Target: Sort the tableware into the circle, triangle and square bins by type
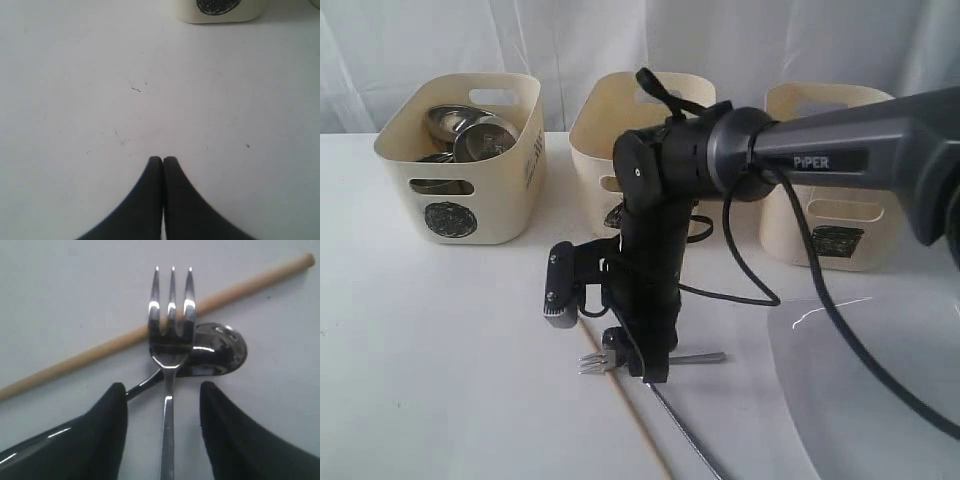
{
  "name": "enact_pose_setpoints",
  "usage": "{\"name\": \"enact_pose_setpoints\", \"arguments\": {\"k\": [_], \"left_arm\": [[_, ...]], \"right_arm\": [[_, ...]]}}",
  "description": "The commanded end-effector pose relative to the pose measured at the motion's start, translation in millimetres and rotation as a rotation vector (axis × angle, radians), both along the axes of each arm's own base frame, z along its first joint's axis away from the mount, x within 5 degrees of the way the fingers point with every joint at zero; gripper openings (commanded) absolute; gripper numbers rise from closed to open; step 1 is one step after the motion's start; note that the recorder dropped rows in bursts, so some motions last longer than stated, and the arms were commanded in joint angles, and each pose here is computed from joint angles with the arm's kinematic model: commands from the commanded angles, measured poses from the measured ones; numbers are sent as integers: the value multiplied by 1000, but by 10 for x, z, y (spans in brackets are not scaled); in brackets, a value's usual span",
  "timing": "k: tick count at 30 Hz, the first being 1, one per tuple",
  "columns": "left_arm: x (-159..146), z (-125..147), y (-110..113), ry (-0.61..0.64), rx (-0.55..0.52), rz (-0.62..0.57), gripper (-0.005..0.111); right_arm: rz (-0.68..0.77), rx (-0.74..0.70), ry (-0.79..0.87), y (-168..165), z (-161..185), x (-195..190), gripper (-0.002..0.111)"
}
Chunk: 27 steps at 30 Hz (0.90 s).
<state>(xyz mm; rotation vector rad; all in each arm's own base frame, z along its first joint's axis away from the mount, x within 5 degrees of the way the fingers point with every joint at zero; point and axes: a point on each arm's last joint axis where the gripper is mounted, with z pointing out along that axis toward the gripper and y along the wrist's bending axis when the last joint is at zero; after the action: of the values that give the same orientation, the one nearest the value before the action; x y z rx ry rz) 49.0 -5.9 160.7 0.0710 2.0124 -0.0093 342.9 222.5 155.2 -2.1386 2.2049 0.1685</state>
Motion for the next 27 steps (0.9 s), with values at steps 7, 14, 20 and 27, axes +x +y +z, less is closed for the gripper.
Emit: {"name": "enact_pose_setpoints", "arguments": {"k": [7,14,20,27], "left_arm": [[-13,-33,-9,27,-6,-8,0],[-13,-33,-9,27,-6,-8,0],[-13,-33,-9,27,-6,-8,0],[-13,-33,-9,27,-6,-8,0]], "right_arm": [[41,-62,-18,-41,-131,38,36],[38,-64,-1,-35,-195,37,26],[28,-72,37,-24,-344,33,25],[-82,-69,37,-13,-372,47,0]]}}
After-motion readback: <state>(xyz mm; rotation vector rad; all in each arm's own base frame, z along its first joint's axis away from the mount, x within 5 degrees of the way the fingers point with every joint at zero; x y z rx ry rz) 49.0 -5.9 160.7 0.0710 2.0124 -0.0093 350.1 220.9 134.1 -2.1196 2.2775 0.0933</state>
